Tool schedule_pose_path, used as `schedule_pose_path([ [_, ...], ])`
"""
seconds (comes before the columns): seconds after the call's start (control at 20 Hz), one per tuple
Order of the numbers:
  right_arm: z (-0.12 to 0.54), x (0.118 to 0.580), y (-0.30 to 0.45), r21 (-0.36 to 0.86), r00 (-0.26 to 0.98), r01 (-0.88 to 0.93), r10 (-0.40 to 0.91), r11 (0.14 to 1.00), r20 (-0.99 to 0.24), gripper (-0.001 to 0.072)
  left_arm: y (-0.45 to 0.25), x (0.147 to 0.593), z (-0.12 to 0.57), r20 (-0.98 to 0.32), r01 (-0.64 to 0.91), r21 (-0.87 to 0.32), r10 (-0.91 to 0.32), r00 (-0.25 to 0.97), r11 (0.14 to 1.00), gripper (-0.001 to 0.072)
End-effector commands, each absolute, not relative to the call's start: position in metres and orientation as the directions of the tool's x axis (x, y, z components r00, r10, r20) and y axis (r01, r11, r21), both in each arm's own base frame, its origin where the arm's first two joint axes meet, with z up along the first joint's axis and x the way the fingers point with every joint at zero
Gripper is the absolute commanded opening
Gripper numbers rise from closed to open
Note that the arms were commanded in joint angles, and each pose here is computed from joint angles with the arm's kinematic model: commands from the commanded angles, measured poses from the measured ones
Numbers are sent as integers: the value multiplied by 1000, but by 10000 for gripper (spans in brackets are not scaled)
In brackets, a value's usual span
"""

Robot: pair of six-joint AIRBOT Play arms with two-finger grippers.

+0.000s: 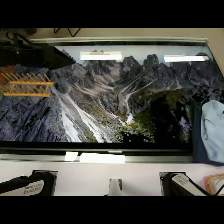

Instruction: Fold the shirts.

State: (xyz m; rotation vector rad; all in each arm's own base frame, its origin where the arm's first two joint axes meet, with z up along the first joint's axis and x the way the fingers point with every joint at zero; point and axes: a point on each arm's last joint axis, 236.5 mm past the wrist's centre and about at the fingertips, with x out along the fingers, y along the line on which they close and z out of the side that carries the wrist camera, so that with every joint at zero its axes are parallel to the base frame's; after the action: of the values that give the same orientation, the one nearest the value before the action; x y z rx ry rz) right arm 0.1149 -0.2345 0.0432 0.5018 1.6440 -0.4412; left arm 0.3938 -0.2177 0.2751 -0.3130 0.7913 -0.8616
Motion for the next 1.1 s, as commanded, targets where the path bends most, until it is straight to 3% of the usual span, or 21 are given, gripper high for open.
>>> schedule_pose_path([
  [0.0,34,117,-260,-90,-89,476,-54,875,-995,686,-218,393,276,-489,542,-559,-777,396,628,34],
  [0.1,65,153,-290,-135,62,451,-182,882,-981,696,-217,393,276,-497,543,-550,-771,399,635,32],
  [0.2,132,216,-322,-210,319,419,-360,883,-877,694,-196,405,258,-602,512,-417,-650,464,751,31],
  [0.3,202,281,-317,-329,503,327,-458,886,-733,692,-143,432,227,-745,385,-114,-335,577,916,30],
  [0.35,222,316,-294,-380,575,236,-444,895,-688,692,-118,441,213,-783,324,38,-174,598,945,31],
  [0.45,223,373,-222,-380,651,60,-324,923,-686,692,-90,446,185,-834,275,197,13,552,941,34],
  [0.5,211,394,-183,-311,655,12,-243,950,-716,692,-87,442,168,-868,272,195,37,495,942,41],
  [0.55,191,409,-142,-231,627,-43,-154,972,-764,694,-81,434,148,-908,239,176,64,414,955,181],
  [0.6,167,417,-106,-160,570,-107,-71,981,-819,695,-74,421,131,-943,185,158,93,321,970,485],
  [0.65,143,417,-75,-96,495,-175,3,980,-869,696,-68,400,112,-973,141,144,114,200,979,720],
  [0.7,118,413,-44,-6,397,-238,92,971,-913,697,-70,383,98,-987,146,117,99,126,982,720],
  [0.75,99,406,-17,80,307,-294,173,952,-936,697,-78,379,89,-989,157,79,58,134,984,720],
  [0.85,74,395,10,141,175,-350,212,926,-961,694,-86,388,86,-965,77,25,4,264,997,716],
  [1.05,69,399,20,132,172,-375,209,917,-963,685,-77,396,87,-945,28,40,29,326,999,709],
])
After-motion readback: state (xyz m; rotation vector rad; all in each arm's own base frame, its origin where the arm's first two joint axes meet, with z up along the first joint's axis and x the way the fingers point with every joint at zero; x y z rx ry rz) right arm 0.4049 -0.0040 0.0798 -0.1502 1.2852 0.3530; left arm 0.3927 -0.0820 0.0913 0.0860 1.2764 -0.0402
